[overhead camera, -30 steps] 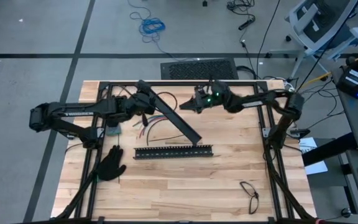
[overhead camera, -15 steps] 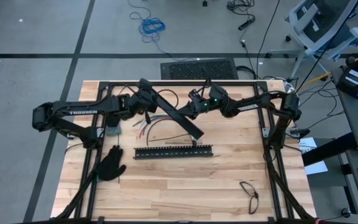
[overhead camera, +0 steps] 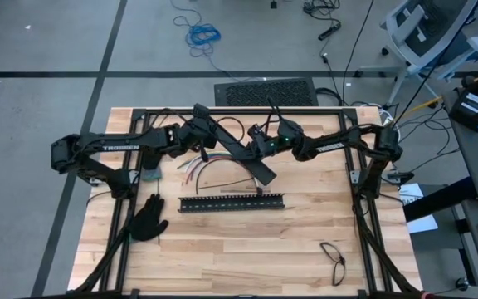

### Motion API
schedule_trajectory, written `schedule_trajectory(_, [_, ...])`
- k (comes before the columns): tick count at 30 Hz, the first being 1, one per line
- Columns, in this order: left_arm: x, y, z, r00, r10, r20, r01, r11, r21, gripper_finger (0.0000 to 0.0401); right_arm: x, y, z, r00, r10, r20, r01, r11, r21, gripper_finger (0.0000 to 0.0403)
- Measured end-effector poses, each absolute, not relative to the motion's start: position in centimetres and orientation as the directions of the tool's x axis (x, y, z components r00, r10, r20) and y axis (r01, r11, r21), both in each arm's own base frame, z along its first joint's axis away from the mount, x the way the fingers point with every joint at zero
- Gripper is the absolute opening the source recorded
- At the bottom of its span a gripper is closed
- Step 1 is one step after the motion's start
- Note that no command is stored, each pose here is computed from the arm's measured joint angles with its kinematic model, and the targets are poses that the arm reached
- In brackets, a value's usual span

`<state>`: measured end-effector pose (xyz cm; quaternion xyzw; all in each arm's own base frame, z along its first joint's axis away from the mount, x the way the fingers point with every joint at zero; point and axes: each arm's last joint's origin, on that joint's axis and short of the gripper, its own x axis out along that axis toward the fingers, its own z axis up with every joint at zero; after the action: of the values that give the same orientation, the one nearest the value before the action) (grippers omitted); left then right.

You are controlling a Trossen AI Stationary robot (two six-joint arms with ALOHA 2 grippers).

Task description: Ziptie cables

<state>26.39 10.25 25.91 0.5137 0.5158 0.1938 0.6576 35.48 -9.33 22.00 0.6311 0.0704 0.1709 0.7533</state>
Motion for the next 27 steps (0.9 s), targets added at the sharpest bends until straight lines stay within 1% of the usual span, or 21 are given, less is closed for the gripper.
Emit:
schedule_trajectory(1, [26.4, 10.3, 26.0, 0.391, 0.79, -0.472, 0.27, 0.392, 0.88, 0.0005, 35.5, -9.3, 21.9, 0.933, 0.346, 0.103, -0.158, 0.134, 0.978, 0.0045])
schedule_trajectory(2, [26.5, 10.3, 26.1, 0.388, 0.799, -0.46, 0.267, 0.38, 0.886, 0.0005, 35.5, -9.3, 21.8, 0.935, 0.342, 0.093, -0.144, 0.126, 0.982, 0.003])
schedule_trajectory(5, [26.5, 10.4, 26.5, 0.386, 0.813, -0.436, 0.258, 0.358, 0.897, 0.0014, 35.6, -9.3, 21.5, 0.938, 0.341, 0.069, -0.124, 0.142, 0.982, 0.0027])
schedule_trajectory(8, [26.4, 10.4, 27.7, 0.378, 0.836, -0.398, 0.233, 0.33, 0.915, 0.0042, 35.7, -9.4, 21.1, 0.94, 0.34, 0.029, -0.102, 0.201, 0.974, 0.0027])
schedule_trajectory(11, [26.1, 9.7, 29.7, 0.417, 0.835, -0.359, 0.166, 0.318, 0.933, 0.0064, 35.6, -9.6, 21.2, 0.937, 0.35, 0.016, -0.108, 0.245, 0.964, 0.0026])
schedule_trajectory(12, [26.0, 9.4, 30.3, 0.438, 0.828, -0.351, 0.124, 0.331, 0.935, 0.0069, 35.5, -9.7, 21.3, 0.932, 0.361, 0.022, -0.121, 0.253, 0.96, 0.0025])
schedule_trajectory(14, [25.7, 8.8, 30.7, 0.483, 0.787, -0.385, 0.043, 0.418, 0.907, 0.0078, 35.4, -10.0, 21.5, 0.927, 0.372, 0.034, -0.135, 0.251, 0.959, 0.0025])
schedule_trajectory(16, [25.2, 8.3, 30.2, 0.501, 0.728, -0.468, 0.06, 0.51, 0.858, 0.0084, 35.3, -10.1, 21.3, 0.921, 0.388, 0.029, -0.127, 0.231, 0.965, 0.0025])
schedule_trajectory(18, [25.0, 8.3, 29.6, 0.488, 0.705, -0.515, 0.088, 0.547, 0.833, 0.0091, 35.2, -10.3, 21.0, 0.921, 0.39, 0.015, -0.108, 0.218, 0.97, 0.0025])
schedule_trajectory(21, [25.0, 8.3, 29.2, 0.461, 0.71, -0.532, 0.091, 0.559, 0.824, 0.0099, 35.2, -10.3, 20.9, 0.921, 0.39, 0.004, -0.093, 0.211, 0.973, 0.0025])
schedule_trajectory(24, [25.2, 8.2, 29.5, 0.474, 0.723, -0.503, 0.058, 0.544, 0.837, 0.0101, 35.2, -10.3, 21.0, 0.921, 0.389, 0.011, -0.104, 0.219, 0.97, 0.0025])
schedule_trajectory(27, [25.3, 8.0, 29.5, 0.466, 0.736, -0.492, 0.086, 0.515, 0.853, 0.0102, 35.2, -10.3, 21.0, 0.921, 0.388, 0.012, -0.105, 0.218, 0.97, 0.0025])
